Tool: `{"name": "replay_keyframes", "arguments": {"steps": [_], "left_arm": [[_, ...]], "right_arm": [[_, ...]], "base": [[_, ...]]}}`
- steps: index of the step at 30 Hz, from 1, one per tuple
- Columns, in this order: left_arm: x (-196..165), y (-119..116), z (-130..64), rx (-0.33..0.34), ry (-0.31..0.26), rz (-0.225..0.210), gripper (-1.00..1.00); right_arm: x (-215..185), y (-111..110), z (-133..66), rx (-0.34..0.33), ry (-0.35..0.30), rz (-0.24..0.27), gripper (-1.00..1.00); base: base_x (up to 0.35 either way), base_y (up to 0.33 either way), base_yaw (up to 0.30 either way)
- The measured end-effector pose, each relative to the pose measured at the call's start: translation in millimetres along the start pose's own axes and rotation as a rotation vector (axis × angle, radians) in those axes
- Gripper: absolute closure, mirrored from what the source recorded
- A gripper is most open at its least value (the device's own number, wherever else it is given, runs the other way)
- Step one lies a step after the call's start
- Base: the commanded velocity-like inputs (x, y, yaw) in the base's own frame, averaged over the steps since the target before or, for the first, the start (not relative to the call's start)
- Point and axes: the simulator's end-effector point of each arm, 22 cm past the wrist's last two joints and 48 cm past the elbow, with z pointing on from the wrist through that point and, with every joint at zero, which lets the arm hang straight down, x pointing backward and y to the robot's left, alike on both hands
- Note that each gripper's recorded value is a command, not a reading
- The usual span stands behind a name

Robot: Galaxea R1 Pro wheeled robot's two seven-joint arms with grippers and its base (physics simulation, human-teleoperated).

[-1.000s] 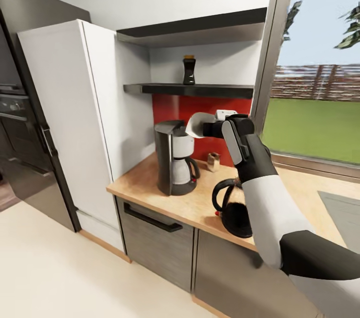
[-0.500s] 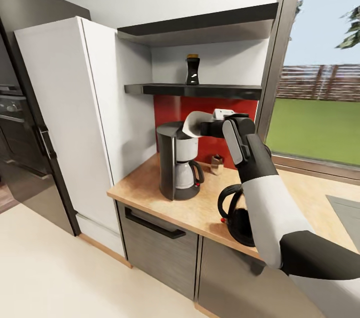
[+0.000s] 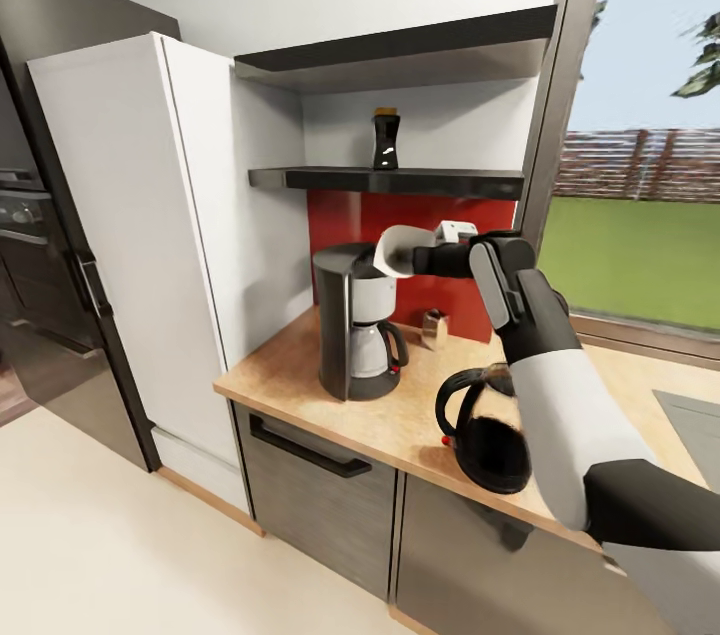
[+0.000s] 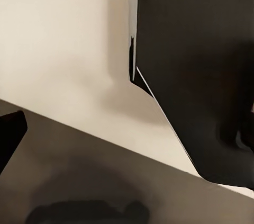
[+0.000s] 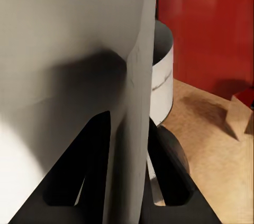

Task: Set up a coffee station on the kitchen countertop: keep the coffee maker on the countertop, move the bottle of coffee from the kitchen shelf to the counter next to the coffee maker, place a paper coffee filter on top of the coffee maker, put the saucer next to the coffee maker with the coffee cup on the saucer, and place the electric kettle next to the coffee maker.

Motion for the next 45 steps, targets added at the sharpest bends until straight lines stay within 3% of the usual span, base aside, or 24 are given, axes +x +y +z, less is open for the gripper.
{"name": "replay_keyframes", "arguments": {"steps": [8, 13, 15, 45], "left_arm": [[1, 0, 0.0, 0.000, 0.004, 0.009, -1.00], [3, 1, 0.1, -0.001, 0.009, 0.011, -1.00], [4, 1, 0.1, -0.001, 0.010, 0.011, -1.00], [3, 1, 0.1, -0.002, 0.007, 0.011, -1.00]], "right_arm": [[9, -1, 4.6, 0.000, 0.021, -0.001, 1.00], [22, 27, 11.5, -0.009, 0.063, -0.094, 1.00], [27, 40, 15.0, -0.021, 0.083, -0.105, 1.00], [20, 44, 12.2, -0.028, 0.067, -0.106, 1.00]], "base": [[0.044, 0.000, 0.000], [0.000, 0.000, 0.000], [0.000, 0.000, 0.000], [0.065, 0.000, -0.017]]}}
